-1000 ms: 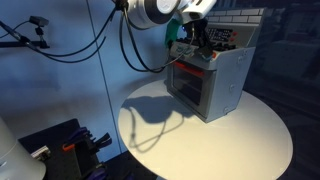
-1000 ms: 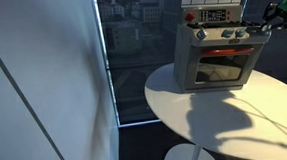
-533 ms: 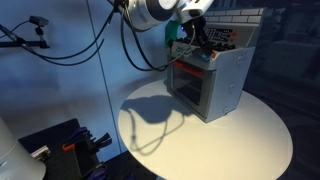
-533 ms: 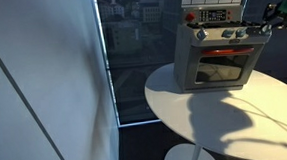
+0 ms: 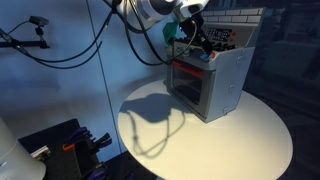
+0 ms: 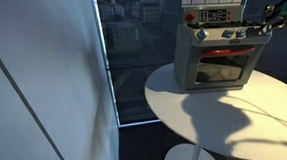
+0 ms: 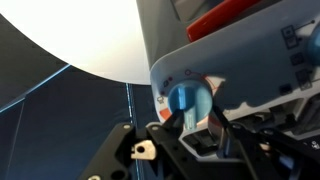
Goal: Turn the right knob anticlockwise
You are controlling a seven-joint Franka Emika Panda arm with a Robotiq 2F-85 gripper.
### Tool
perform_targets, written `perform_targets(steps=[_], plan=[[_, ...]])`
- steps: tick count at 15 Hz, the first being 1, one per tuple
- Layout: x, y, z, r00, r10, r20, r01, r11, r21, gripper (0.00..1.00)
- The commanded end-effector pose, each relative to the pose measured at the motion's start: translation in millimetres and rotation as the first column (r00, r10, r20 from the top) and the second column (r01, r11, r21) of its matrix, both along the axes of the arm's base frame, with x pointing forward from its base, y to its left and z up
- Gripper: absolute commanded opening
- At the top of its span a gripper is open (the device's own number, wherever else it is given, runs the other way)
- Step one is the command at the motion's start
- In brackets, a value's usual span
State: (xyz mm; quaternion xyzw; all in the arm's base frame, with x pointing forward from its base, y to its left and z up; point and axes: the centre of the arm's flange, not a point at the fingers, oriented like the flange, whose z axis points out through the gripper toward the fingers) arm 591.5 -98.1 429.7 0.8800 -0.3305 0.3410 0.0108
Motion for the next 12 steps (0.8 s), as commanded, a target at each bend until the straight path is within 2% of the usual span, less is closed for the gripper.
perform_targets(steps=[1,7,8,10,11,12], plan=[[-14.6,0.4,27.4,1.000,0.019,-0.022,-0.020,0.997,-0.075,0.10],[-21.8,-0.2,44.9,0.997,0.058,-0.049,-0.066,0.982,-0.177,0.10],[-24.3,-0.6,50.4,0.997,0.056,-0.051,-0.064,0.982,-0.176,0.15],[-28.4,-2.0,58.1,0.997,0.052,-0.055,-0.060,0.984,-0.170,0.12],[-30.1,-2.0,60.6,0.997,0.050,-0.057,-0.059,0.984,-0.168,0.22],[-32.6,-1.7,62.5,0.996,0.053,-0.065,-0.063,0.985,-0.158,0.37]])
